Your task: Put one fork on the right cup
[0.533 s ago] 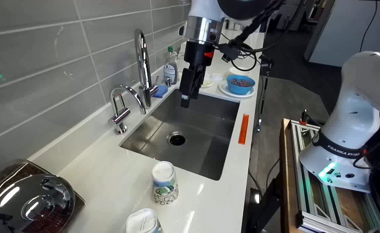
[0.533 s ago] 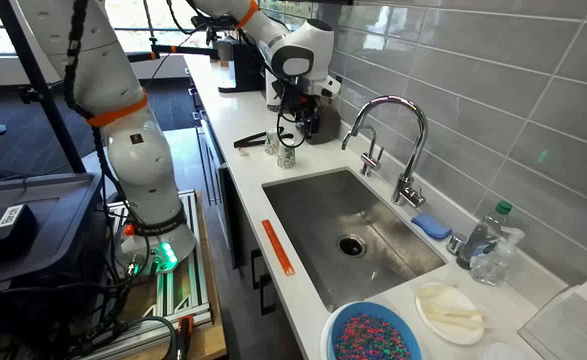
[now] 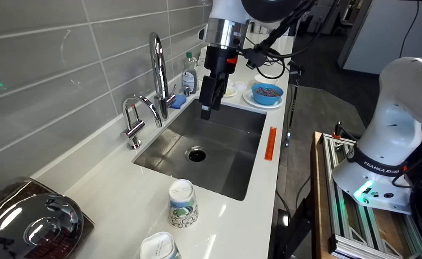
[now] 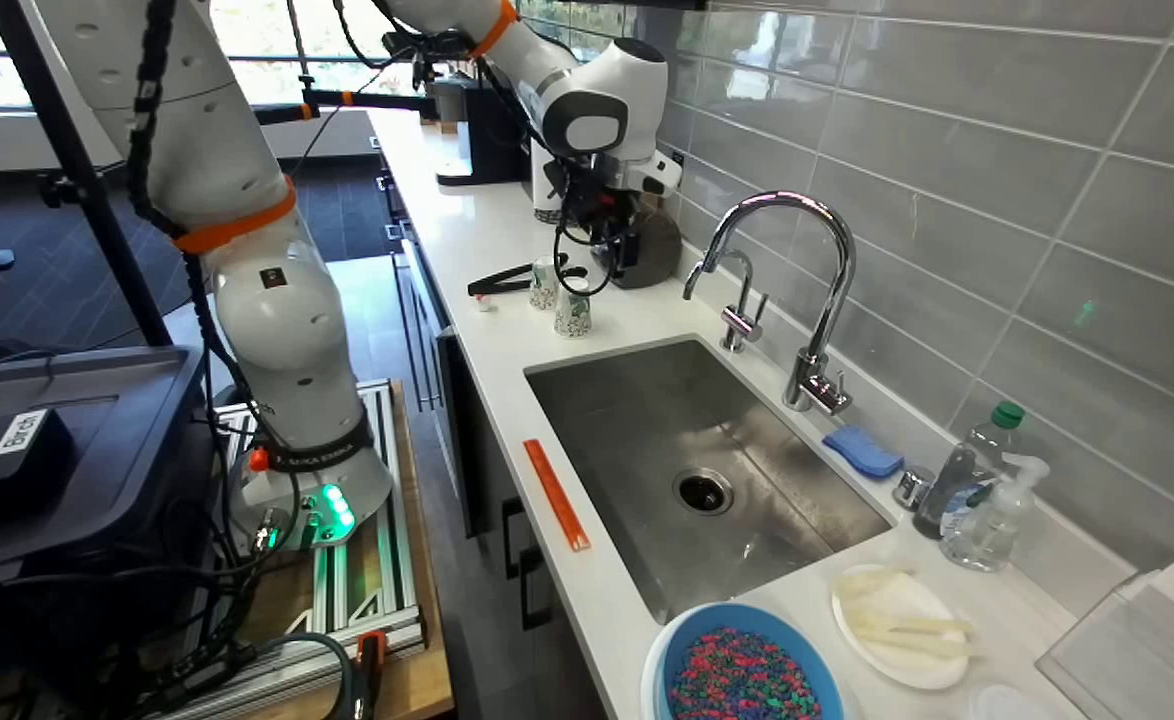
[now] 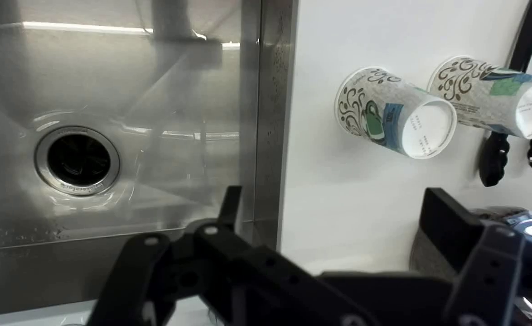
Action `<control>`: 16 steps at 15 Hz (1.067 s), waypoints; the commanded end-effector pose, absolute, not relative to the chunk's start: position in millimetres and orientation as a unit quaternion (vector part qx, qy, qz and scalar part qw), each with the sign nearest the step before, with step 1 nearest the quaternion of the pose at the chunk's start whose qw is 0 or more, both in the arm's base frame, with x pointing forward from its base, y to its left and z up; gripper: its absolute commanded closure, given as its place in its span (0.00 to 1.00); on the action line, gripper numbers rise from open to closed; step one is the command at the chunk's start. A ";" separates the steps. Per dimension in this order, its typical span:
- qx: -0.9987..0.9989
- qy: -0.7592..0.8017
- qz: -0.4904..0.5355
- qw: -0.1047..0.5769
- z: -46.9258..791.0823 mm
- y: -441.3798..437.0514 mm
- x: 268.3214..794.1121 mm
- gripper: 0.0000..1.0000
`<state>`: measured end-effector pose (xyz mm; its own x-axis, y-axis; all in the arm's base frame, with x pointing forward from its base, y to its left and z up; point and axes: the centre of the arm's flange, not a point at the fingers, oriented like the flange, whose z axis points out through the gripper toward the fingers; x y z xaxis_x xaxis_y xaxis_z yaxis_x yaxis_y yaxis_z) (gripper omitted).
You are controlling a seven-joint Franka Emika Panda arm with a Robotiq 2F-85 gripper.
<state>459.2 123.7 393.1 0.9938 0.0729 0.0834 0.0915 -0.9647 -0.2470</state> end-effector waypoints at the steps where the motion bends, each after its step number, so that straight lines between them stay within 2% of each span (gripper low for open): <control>1: -0.993 0.001 -0.050 0.111 387.1 107.1 470.7 0.00; 9: -0.974 0.150 -0.160 0.064 359.0 -48.6 524.8 0.00; 16: -0.971 0.173 -0.158 0.033 322.3 -131.5 551.9 0.00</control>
